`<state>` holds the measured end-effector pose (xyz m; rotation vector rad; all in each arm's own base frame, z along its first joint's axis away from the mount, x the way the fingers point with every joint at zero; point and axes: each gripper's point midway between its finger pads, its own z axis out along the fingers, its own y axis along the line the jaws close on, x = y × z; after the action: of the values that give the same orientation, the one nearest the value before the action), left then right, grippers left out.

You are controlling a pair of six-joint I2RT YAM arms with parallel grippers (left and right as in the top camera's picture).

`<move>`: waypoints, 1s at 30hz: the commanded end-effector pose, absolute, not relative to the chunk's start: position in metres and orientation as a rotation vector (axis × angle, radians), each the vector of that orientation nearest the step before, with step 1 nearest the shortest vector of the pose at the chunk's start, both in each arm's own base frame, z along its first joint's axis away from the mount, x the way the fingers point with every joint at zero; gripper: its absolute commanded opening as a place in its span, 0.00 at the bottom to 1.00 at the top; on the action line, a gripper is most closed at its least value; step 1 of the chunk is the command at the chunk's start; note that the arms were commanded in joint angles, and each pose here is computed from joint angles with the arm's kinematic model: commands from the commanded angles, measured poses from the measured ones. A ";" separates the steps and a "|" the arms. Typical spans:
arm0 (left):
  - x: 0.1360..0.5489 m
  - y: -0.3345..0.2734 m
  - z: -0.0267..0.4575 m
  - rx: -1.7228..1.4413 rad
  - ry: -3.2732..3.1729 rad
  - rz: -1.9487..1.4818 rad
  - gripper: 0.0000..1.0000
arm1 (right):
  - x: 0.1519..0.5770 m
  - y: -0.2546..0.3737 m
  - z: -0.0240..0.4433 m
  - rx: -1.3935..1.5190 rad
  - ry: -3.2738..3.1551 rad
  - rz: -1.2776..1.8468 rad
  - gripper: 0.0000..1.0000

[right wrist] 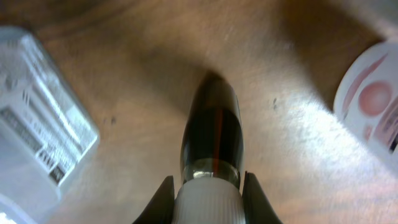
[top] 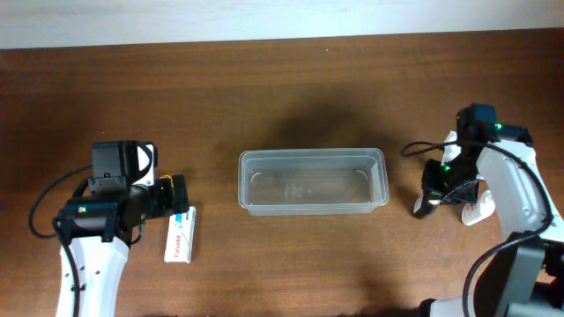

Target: Pack container

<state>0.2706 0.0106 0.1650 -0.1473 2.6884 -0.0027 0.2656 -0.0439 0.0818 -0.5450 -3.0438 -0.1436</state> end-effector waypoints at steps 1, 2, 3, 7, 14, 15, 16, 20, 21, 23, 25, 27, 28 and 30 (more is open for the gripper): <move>0.275 0.009 0.172 -0.153 2.667 -0.021 1.00 | 0.275 -0.025 0.120 -0.412 -3.169 -0.149 0.09; 0.275 0.009 0.172 -0.153 2.667 -0.021 0.99 | 0.278 -0.019 0.131 -0.377 -3.205 -0.151 0.09; 0.275 0.009 0.172 -0.153 2.667 -0.021 1.00 | 0.281 -0.013 0.144 -0.342 -3.245 -0.154 0.09; 0.275 0.009 0.172 -0.153 2.667 -0.021 0.99 | 0.290 0.012 0.193 -0.195 -3.404 -0.184 0.09; 0.275 0.009 0.172 -0.153 2.667 -0.021 0.99 | 0.294 0.046 0.214 0.012 -3.481 -0.230 0.09; 0.275 0.009 0.172 -0.153 2.667 -0.021 0.99 | 0.295 0.051 0.211 0.035 -3.472 -0.232 0.09; 0.275 0.009 0.172 -0.153 2.667 -0.021 0.99 | 0.296 0.054 0.207 0.052 -3.460 -0.232 0.09; 0.275 0.009 0.172 -0.153 2.667 -0.021 0.99 | 0.301 0.069 0.186 0.126 -3.392 -0.226 0.09; 0.275 0.009 0.172 -0.153 2.667 -0.021 0.99 | 0.303 0.073 0.181 0.143 -3.377 -0.223 0.09; 0.275 0.009 0.172 -0.153 2.667 -0.021 0.99 | 0.307 0.080 0.169 0.174 -3.350 -0.219 0.09; 0.275 0.008 0.172 -0.153 2.667 -0.022 0.99 | 0.312 0.086 0.158 0.192 -3.327 -0.214 0.09; 0.275 0.009 0.172 -0.153 2.667 -0.021 0.99 | 0.318 0.088 0.146 0.181 -3.301 -0.200 0.09; 0.275 0.009 0.172 -0.153 2.667 -0.021 0.99 | 0.320 0.088 0.140 0.179 -3.290 -0.193 0.09; 0.275 0.009 0.172 -0.153 2.667 -0.021 0.99 | 0.325 0.082 0.125 0.115 -3.266 -0.119 0.09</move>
<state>0.2706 0.0106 0.1650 -0.1473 2.6884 -0.0027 0.3203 0.0859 0.1396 0.1573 -3.2901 -0.1938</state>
